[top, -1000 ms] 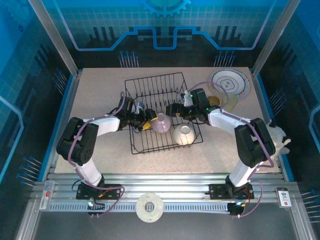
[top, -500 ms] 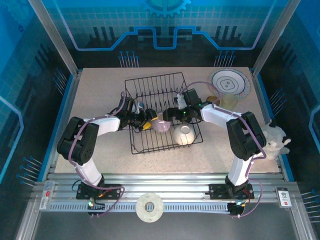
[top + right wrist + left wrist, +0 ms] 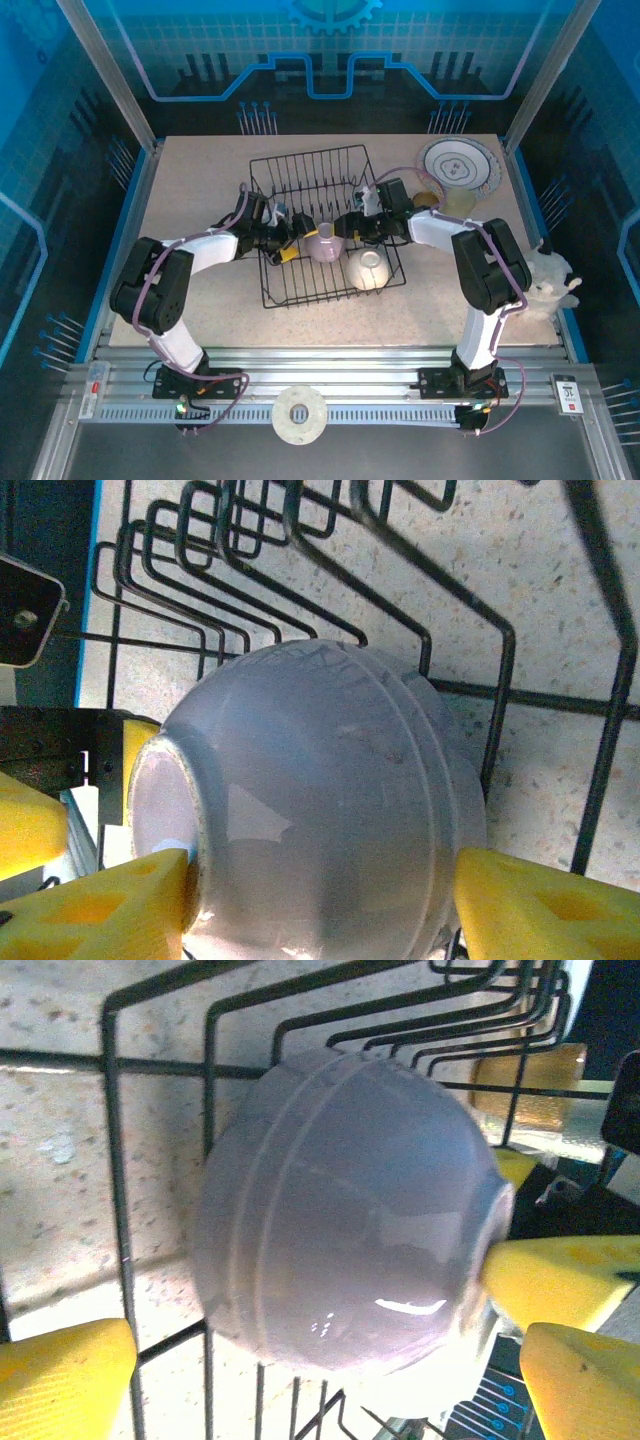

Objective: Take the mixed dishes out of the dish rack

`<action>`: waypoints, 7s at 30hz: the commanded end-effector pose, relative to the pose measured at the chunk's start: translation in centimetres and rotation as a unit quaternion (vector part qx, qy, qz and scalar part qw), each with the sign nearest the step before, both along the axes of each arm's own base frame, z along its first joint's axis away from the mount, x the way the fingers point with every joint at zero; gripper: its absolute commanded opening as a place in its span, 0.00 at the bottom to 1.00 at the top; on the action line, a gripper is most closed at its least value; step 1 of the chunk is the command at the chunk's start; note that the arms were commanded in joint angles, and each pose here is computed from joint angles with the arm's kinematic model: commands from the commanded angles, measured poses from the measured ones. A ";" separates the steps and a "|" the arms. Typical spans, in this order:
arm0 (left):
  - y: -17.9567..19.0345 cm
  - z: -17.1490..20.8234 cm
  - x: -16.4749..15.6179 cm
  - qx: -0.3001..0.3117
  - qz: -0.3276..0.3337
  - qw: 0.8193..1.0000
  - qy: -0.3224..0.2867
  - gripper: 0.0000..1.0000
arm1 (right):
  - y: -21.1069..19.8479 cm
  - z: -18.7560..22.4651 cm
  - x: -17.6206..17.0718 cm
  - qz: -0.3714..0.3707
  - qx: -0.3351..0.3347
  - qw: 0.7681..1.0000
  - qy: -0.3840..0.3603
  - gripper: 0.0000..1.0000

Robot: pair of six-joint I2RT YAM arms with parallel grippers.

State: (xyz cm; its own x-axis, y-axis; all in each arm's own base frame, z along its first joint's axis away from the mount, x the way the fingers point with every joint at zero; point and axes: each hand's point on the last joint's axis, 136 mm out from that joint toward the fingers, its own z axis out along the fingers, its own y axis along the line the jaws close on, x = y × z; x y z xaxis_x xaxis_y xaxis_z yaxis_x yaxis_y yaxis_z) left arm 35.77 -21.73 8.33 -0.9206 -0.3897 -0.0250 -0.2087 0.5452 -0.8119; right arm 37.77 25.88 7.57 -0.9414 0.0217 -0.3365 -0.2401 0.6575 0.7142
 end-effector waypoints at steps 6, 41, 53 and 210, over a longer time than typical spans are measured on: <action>-0.1 1.3 0.0 -0.002 -0.013 1.000 -0.016 0.99 | -3.3 -8.0 -2.6 -0.056 -0.007 0.989 0.133 0.64; -0.9 -1.8 -0.2 -0.019 -0.018 0.999 0.018 0.92 | 0.6 -2.3 -3.3 0.029 -0.088 0.995 0.023 0.90; -1.5 -2.1 -0.1 -0.026 -0.017 0.999 0.025 0.86 | 1.8 -2.2 -3.7 0.042 -0.089 0.995 0.024 0.91; -6.7 19.0 -2.7 -0.207 -0.148 0.933 -0.255 0.00 | -8.7 13.7 -4.1 -0.092 -0.081 0.989 -0.081 0.98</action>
